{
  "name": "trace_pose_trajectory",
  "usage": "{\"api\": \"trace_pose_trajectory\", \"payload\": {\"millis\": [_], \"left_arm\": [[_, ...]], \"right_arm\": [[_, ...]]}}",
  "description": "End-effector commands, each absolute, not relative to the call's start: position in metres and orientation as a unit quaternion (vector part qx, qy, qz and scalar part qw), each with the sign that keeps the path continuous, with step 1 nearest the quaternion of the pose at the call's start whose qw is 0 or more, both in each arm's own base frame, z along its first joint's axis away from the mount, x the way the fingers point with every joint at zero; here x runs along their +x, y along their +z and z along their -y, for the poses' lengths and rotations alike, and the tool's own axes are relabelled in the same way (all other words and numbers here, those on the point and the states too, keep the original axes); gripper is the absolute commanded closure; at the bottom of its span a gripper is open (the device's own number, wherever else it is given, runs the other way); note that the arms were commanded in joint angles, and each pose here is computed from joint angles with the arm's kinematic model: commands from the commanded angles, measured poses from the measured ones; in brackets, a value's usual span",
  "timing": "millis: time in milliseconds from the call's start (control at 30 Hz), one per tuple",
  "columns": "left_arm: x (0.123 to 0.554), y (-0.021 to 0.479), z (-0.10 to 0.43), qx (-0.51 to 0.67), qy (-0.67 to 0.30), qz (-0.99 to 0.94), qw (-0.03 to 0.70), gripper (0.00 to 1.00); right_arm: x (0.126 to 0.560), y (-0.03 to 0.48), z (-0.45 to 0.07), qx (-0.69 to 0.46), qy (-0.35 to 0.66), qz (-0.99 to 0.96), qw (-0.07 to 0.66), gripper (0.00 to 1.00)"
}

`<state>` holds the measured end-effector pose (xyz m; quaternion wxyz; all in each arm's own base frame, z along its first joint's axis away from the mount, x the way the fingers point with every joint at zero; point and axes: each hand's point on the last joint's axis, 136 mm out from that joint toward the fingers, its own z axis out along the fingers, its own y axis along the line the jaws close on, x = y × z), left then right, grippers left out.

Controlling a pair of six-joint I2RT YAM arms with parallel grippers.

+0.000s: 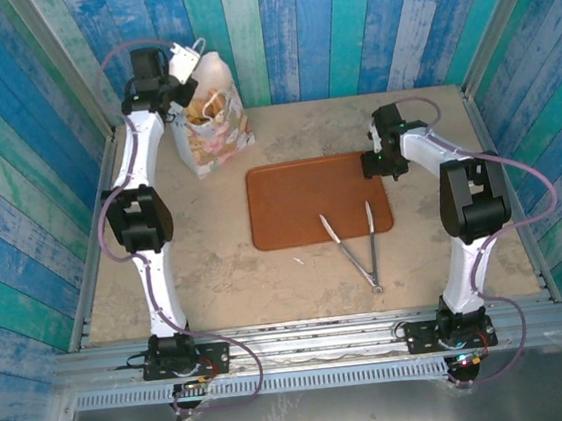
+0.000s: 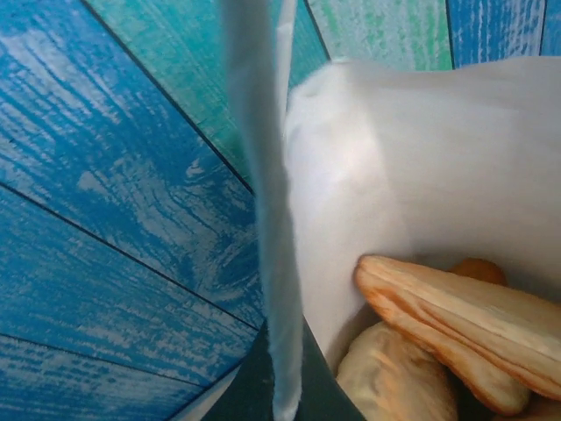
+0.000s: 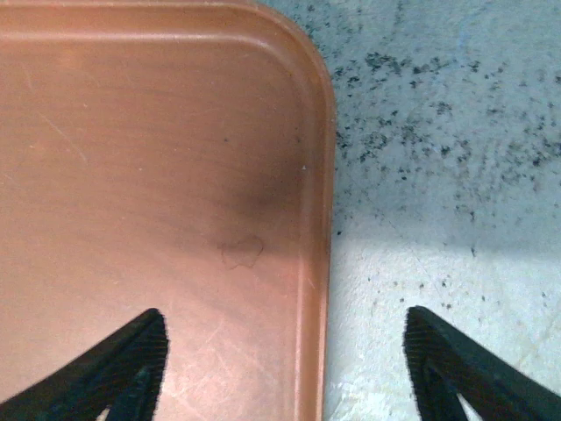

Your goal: Take the fake bread out of the paper bag

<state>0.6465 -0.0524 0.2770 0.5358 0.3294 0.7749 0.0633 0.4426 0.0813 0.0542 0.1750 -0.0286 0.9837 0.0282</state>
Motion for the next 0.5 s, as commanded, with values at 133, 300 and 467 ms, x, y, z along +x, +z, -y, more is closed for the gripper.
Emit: {"api": "trace_pose_trajectory", "payload": {"millis": [133, 300, 467], "left_arm": [[0.604, 0.389, 0.052, 0.349, 0.131, -0.674, 0.638, 1.0], [0.598, 0.401, 0.053, 0.349, 0.135, -0.665, 0.647, 1.0], [0.593, 0.41, 0.057, 0.352, 0.124, -0.657, 0.655, 1.0]], "right_arm": [[0.429, 0.093, -0.081, -0.014, 0.038, -0.98, 0.197, 0.13], [0.406, 0.106, -0.087, -0.012, 0.064, -0.978, 0.197, 0.0], [0.359, 0.11, -0.085, -0.001, 0.069, -0.978, 0.196, 0.0]]}}
